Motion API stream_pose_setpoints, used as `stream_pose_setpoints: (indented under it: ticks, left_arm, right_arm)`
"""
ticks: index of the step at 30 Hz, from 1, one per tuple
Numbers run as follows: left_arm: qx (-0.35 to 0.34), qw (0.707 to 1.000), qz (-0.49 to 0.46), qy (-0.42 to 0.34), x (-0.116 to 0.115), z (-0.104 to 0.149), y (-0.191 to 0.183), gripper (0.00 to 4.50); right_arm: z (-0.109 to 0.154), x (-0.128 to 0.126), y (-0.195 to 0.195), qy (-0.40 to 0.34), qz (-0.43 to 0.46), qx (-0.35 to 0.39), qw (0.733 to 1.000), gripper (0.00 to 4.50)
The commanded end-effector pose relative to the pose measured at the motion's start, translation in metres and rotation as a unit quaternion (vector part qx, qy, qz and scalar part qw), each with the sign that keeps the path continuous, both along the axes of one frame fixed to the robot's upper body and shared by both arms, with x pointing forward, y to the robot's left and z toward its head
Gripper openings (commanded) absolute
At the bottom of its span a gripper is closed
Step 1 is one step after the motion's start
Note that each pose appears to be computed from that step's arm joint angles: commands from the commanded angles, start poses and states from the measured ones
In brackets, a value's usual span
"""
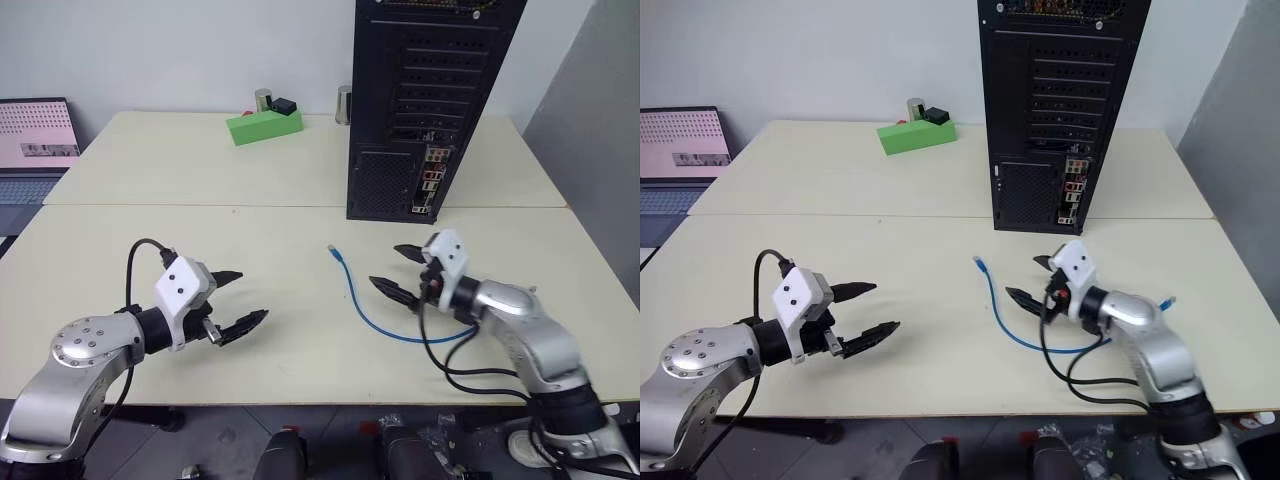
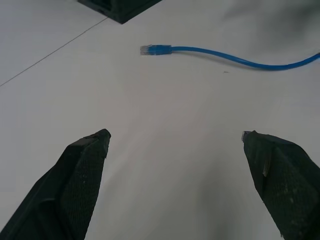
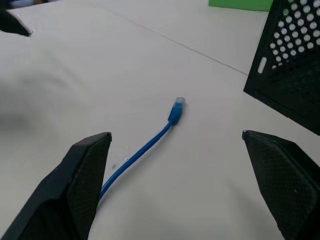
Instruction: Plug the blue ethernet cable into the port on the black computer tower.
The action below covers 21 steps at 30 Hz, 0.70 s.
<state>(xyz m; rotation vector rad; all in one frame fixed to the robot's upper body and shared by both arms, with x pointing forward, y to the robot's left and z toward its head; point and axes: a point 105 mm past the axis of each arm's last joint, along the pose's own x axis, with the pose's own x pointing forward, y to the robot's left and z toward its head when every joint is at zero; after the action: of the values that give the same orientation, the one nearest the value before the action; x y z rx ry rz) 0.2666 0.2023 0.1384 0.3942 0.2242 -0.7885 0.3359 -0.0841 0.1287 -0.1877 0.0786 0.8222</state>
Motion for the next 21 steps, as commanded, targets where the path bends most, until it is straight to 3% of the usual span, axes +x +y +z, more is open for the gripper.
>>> stream_pose_setpoints:
  ticks: [1, 12, 18, 21]
  left_arm:
    - [0.007, 1.0, -0.006, -0.018, 0.004, 0.007, 0.002, 4.5]
    - [-0.022, 1.0, -0.007, -0.005, 0.009, 0.01, 0.012, 4.5]
    - [-0.031, 0.999, 0.003, -0.007, 0.012, 0.012, 0.019, 4.5]
    - [-0.031, 0.999, 0.004, -0.009, 0.014, 0.013, 0.02, 4.5]
  right_arm:
    - [0.005, 0.012, 0.016, -0.021, -0.014, -0.004, 1.0, 4.44]
    - [-0.012, 0.043, 0.064, 0.002, -0.044, 0.002, 0.999, 4.44]
    - [-0.026, 0.052, 0.071, 0.008, -0.064, -0.023, 0.998, 4.44]
    - [-0.031, 0.054, 0.069, 0.013, -0.074, -0.04, 0.996, 3.88]
